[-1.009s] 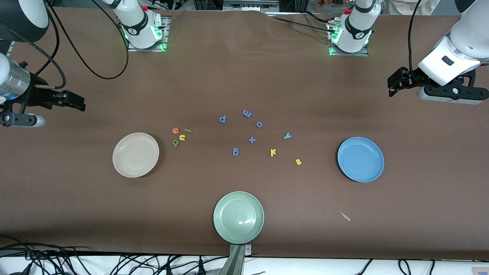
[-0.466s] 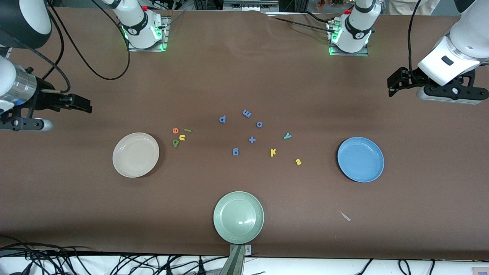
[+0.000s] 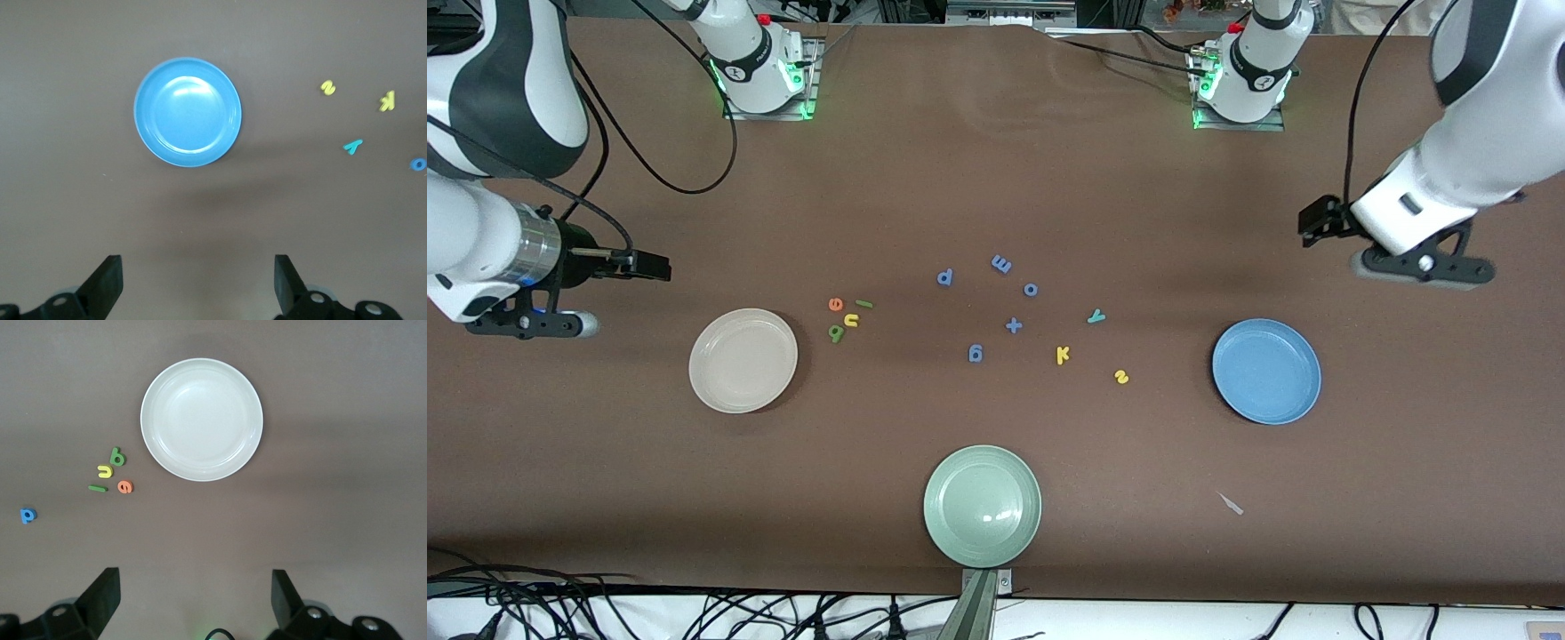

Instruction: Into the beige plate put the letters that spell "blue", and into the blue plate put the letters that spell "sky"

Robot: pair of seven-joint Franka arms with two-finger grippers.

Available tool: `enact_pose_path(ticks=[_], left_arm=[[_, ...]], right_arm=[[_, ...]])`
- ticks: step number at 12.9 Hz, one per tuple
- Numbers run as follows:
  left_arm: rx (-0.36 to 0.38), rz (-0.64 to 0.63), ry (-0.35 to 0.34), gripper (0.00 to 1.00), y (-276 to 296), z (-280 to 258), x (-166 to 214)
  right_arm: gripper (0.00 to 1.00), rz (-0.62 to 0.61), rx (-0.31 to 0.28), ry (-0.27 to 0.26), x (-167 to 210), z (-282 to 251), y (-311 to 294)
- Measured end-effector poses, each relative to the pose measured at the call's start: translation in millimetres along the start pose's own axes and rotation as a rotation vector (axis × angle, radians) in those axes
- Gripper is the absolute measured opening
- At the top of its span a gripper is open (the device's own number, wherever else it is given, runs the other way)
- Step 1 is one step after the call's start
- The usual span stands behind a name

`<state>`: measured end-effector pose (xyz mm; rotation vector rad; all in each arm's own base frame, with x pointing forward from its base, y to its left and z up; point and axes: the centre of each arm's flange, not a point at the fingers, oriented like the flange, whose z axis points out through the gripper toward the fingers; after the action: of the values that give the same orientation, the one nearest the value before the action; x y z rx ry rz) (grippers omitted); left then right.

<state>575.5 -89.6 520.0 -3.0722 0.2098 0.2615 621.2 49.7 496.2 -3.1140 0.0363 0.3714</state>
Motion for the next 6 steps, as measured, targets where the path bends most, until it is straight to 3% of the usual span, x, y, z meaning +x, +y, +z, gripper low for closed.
enact_pose_path(ticks=[3,6], left_arm=[[-0.02,0.02,-0.103,1.0,13,63,31],[-0.035,0.073,-0.14,1.0,48,122,70]], right_arm=[[1.0,-0.033,0.005,0.006,1,2,-16],[1.0,-0.042,0.074,0.013,13,17,-31]])
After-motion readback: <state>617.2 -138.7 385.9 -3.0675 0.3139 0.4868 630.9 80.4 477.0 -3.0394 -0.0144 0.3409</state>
